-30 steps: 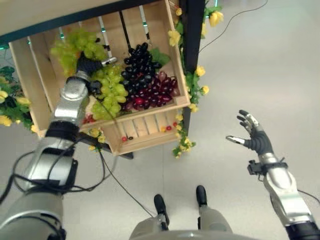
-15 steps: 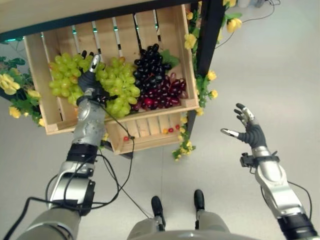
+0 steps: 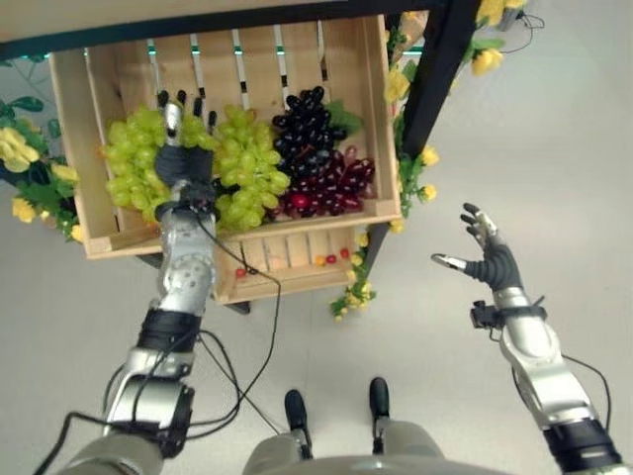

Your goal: Pick up the fruits from the basket on one side to the basket on the other side

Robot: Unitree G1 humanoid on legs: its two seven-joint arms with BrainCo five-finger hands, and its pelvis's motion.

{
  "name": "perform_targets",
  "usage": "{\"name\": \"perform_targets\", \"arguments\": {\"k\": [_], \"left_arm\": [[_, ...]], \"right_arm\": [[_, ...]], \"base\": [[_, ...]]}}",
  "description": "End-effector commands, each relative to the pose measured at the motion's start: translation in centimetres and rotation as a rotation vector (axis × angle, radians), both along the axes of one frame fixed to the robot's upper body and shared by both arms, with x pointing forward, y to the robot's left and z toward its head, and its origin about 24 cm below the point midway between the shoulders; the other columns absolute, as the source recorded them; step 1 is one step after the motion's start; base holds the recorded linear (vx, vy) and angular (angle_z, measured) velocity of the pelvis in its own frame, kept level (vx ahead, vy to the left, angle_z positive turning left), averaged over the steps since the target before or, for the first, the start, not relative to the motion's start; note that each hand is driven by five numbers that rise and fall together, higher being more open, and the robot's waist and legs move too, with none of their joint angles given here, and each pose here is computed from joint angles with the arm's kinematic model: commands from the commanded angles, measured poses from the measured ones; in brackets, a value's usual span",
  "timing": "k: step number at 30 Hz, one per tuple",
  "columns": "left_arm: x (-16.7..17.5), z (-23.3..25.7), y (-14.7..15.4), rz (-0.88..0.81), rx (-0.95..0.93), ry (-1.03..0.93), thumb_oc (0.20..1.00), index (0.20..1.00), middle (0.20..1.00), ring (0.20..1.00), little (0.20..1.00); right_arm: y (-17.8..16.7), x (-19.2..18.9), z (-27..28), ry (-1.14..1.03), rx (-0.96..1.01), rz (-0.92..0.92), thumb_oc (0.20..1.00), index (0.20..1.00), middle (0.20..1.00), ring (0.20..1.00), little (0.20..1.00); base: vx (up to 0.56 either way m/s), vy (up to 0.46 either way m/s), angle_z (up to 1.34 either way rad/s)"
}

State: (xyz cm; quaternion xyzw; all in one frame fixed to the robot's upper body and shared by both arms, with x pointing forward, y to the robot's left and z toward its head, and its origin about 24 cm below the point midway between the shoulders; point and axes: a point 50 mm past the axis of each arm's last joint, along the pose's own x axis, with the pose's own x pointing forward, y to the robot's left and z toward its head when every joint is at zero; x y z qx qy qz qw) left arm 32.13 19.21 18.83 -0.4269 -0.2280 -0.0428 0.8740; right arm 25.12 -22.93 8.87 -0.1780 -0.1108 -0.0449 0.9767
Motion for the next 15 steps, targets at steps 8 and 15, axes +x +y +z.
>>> {"name": "perform_targets", "arguments": {"k": [8, 15], "left_arm": [[-2.3, -7.0, -6.1, -0.346, 0.024, 0.204, 1.0, 1.0, 1.0, 1.0, 1.0], [-3.1, -6.4, -7.5, -0.418, -0.196, 0.136, 1.0, 1.0, 1.0, 1.0, 1.0]], "right_arm": [[-0.4, -0.1, 3.7, -0.152, -0.06, 0.021, 1.0, 1.0, 1.0, 1.0, 1.0], [-0.1, -0.1, 3.3, -0.146, -0.018, 0.037, 1.0, 1.0, 1.0, 1.0, 1.0]], "base": [[0.01, 0.001, 0.01], [0.02, 0.003, 0.06]]}}
